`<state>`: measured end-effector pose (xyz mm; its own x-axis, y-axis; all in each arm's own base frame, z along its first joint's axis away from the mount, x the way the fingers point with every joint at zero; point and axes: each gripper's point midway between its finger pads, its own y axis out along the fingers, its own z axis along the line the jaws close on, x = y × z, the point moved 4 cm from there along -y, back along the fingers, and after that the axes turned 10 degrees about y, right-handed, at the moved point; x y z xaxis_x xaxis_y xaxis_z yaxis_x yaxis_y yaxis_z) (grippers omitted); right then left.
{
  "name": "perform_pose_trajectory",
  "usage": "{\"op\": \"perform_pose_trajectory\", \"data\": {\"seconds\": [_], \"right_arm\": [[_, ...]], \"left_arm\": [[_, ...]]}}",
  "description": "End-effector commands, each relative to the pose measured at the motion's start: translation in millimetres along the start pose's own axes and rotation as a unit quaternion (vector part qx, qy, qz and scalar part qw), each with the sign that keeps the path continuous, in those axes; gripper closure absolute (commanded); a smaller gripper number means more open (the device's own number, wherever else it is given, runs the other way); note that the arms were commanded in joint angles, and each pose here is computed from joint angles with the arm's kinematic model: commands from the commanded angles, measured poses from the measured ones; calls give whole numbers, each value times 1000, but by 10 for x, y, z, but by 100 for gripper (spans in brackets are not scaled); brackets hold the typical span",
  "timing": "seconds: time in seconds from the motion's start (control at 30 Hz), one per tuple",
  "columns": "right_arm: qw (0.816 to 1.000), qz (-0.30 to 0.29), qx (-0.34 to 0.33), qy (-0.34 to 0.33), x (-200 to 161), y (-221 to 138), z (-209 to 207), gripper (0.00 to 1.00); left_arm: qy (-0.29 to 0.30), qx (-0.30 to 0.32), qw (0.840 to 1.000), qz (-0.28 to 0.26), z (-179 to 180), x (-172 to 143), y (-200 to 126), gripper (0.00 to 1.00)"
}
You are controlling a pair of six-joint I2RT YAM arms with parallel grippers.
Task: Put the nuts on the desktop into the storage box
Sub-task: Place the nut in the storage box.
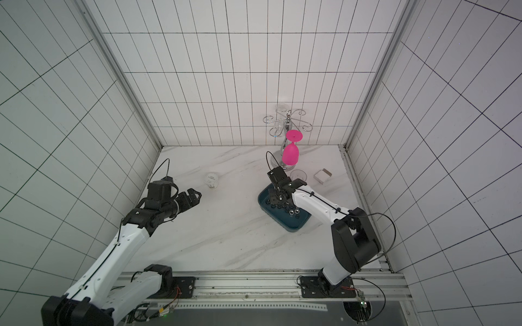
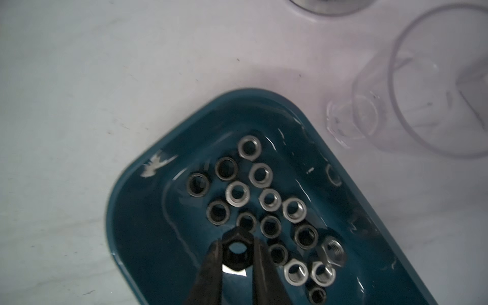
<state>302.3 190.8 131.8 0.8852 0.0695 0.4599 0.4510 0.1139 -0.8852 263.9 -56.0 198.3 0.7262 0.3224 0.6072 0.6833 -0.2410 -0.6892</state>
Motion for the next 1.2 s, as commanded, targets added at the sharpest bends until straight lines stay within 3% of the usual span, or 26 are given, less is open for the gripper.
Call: {"op": "perform_pose_trajectory", "data": {"seconds": [0.0,0.43,0.5,0.6,0.67,0.93,1.17], "right_arm": [[999,26,-24,40,-69,70,-270,82],[989,68,-100,90,-160,343,-778,77],[988,66,-106,93,-162,319,-815,71],[988,63,-104,91,-166,269,-826,53],[989,57,-100,90,-158,219,-822,47],[992,-47,-71,96,72,-251,-834,32],[975,-153,-83,135,509,-648,-1092,15]], "left_arm": [[8,-3,999,-36,-58,167,-55,2],[13,8,999,-37,-33,200,-1,2],[14,12,999,-38,-26,208,9,2],[16,16,999,-46,-15,238,32,2],[16,22,998,-54,2,271,55,2],[65,83,989,-101,90,565,88,2],[133,144,965,-171,311,884,232,1]]}}
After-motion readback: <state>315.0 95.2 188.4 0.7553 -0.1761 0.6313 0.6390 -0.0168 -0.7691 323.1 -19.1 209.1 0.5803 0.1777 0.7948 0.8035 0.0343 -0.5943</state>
